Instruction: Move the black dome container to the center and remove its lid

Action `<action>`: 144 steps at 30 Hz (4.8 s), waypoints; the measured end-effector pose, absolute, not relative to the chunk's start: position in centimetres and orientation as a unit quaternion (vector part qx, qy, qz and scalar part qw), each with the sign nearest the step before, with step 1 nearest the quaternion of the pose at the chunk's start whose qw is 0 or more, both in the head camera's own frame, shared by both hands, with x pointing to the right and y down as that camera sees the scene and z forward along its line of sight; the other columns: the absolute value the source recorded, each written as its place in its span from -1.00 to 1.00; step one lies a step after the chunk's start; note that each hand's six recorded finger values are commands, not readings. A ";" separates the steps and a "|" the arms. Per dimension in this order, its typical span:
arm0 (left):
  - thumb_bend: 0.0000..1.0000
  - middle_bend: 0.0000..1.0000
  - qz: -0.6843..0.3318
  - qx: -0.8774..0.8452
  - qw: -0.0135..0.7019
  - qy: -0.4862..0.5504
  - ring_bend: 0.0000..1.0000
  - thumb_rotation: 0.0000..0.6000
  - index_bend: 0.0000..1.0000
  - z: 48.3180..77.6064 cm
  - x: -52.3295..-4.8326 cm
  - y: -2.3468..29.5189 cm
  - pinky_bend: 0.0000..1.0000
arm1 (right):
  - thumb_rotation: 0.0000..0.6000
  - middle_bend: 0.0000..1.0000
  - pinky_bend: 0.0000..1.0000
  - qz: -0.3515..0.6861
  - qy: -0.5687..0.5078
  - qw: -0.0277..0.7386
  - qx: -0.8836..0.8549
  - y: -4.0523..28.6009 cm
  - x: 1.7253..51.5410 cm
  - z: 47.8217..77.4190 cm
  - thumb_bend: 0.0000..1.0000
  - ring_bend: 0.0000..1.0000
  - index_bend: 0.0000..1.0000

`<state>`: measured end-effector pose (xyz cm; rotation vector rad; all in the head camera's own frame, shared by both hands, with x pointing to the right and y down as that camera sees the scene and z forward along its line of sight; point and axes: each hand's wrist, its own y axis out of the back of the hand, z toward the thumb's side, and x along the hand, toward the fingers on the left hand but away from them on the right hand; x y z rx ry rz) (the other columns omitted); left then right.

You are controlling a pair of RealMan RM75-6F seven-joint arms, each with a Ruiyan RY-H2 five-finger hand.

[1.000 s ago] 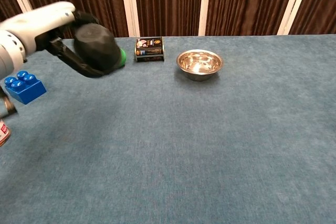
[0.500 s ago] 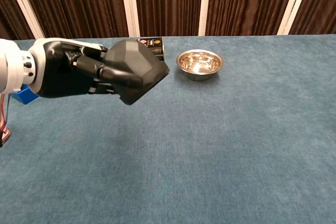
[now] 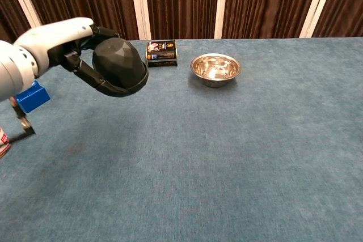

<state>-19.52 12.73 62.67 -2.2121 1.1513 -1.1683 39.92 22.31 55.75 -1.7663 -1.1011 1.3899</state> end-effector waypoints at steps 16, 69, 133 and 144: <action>-0.35 -0.13 -0.427 -0.794 0.150 0.406 -1.00 1.00 0.14 68.1 -19.0 13.3 -1.00 | 1.00 -1.00 -1.00 0.529 -0.417 0.311 -0.670 22.3 40.2 55.9 -0.53 -1.00 -1.00; -0.44 -0.49 -0.515 -0.762 0.189 0.345 -1.00 1.00 -0.52 69.1 -17.3 14.3 -1.00 | 1.00 -1.00 -1.00 0.525 -0.417 0.307 -0.675 22.4 40.0 55.8 -0.53 -1.00 -1.00; -0.32 -1.00 -0.483 -0.811 0.107 0.312 -1.00 1.00 -0.65 67.1 -10.0 14.5 -1.00 | 1.00 -1.00 -1.00 0.518 -0.417 0.304 -0.683 22.4 39.5 55.6 -0.53 -1.00 -1.00; -0.32 -0.82 -0.466 -0.799 0.210 0.316 -1.00 1.00 -0.69 62.8 -12.1 14.5 -1.00 | 1.00 -1.00 -1.00 0.519 -0.421 0.304 -0.679 22.2 39.8 55.5 -0.53 -1.00 -1.00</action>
